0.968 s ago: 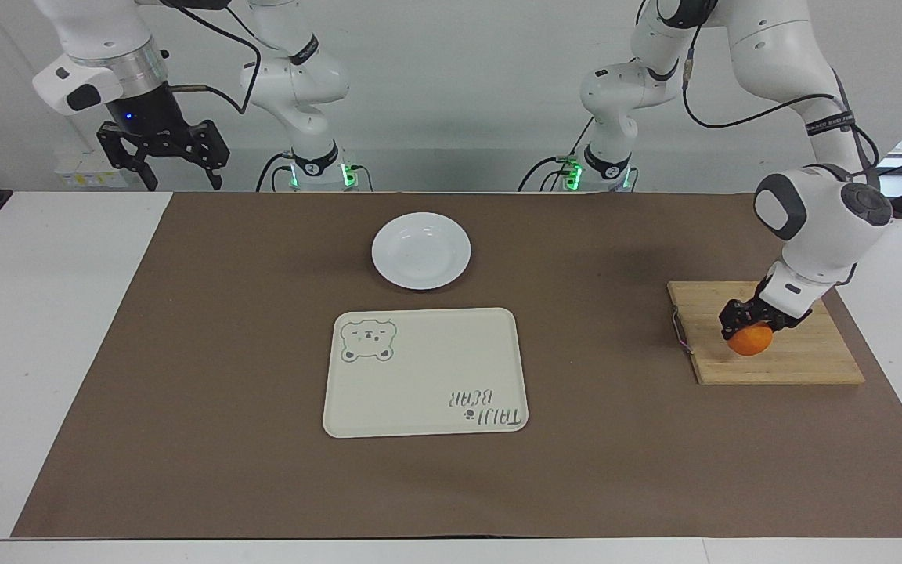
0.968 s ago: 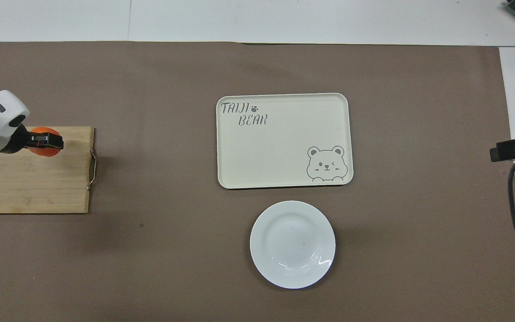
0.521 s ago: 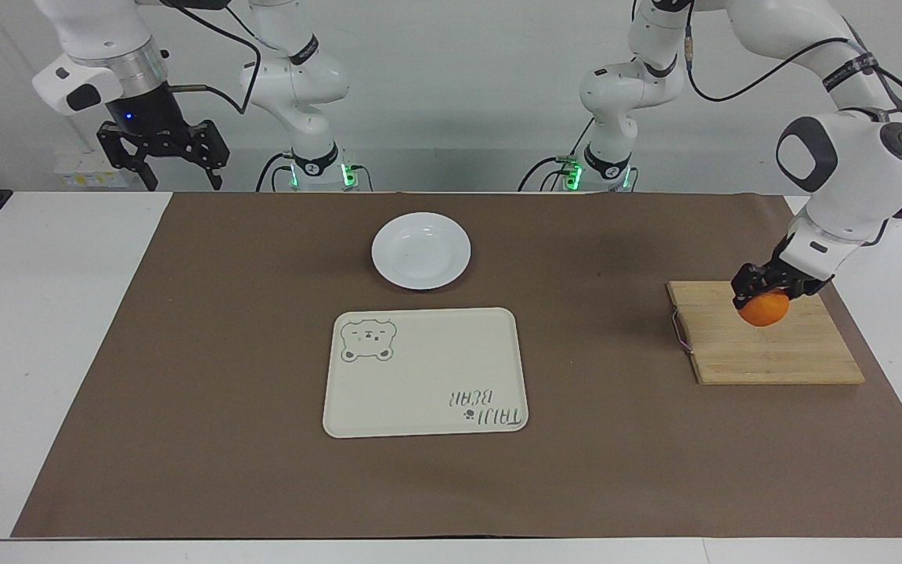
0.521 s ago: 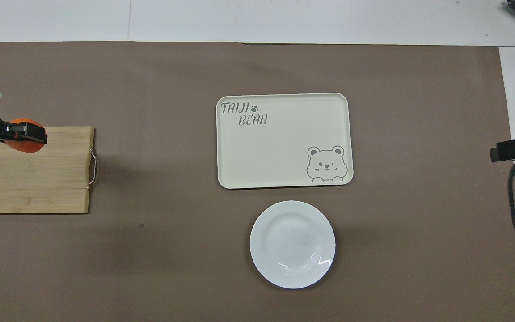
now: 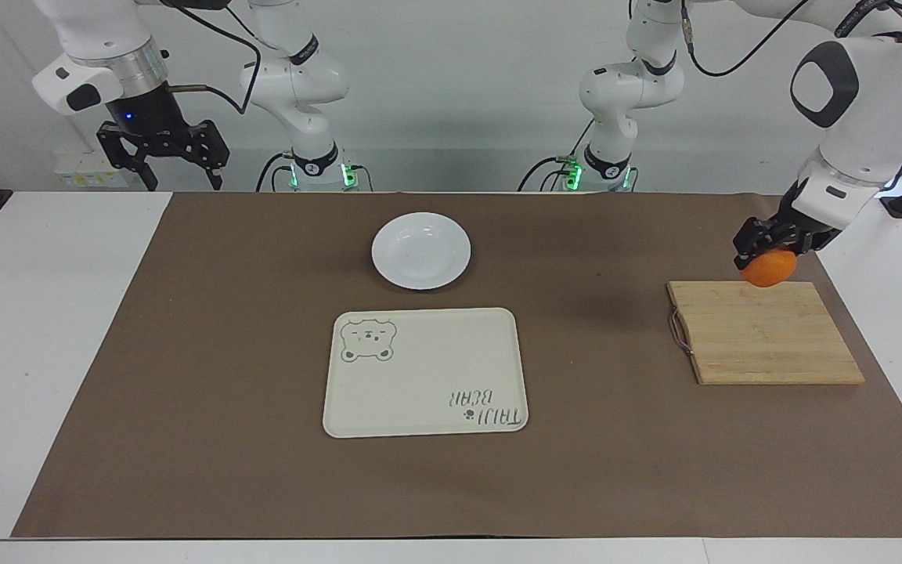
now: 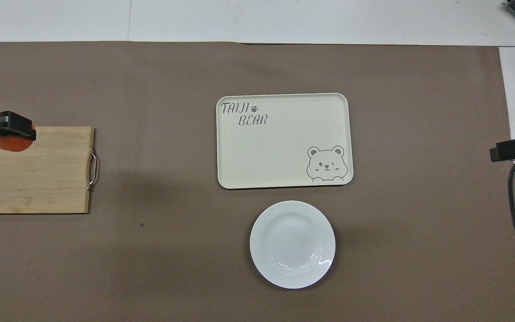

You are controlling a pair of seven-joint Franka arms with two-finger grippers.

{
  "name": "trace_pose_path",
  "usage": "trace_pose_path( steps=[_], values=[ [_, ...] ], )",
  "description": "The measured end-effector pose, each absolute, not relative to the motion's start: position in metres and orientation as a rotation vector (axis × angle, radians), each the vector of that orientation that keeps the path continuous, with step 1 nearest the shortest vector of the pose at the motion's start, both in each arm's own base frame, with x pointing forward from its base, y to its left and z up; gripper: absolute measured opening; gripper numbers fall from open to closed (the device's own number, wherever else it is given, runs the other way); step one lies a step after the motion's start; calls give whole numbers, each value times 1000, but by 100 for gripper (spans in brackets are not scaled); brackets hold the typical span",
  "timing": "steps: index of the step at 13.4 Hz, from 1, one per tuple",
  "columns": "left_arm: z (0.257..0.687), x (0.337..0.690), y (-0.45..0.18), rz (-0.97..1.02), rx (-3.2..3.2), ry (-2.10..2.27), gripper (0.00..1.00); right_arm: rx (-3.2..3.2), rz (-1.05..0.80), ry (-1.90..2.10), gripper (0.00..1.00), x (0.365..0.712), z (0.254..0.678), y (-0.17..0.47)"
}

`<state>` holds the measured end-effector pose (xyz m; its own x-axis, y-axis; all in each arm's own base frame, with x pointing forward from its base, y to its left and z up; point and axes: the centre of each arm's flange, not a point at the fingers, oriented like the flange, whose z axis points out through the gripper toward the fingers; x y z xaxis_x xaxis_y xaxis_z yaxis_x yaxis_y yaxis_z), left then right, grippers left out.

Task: Place orange and plate with both arms
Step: 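Lift the orange off the wooden board with the left gripper, then carry the orange over the white plate with the left gripper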

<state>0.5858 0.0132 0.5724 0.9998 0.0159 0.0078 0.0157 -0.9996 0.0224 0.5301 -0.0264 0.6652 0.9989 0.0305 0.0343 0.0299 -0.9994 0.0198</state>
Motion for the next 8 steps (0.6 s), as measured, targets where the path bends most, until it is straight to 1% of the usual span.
trace_pose_path(
  steps=[2,4,8],
  values=[
    [576,584,2,15,3119,11,76,3122,54,47,100,530,665,-26],
    [576,583,-22,10,3118,23,76,3122,54,47,100,530,665,-26],
    [574,573,-104,-5,3119,11,76,3122,54,47,100,530,665,-26]
  ],
)
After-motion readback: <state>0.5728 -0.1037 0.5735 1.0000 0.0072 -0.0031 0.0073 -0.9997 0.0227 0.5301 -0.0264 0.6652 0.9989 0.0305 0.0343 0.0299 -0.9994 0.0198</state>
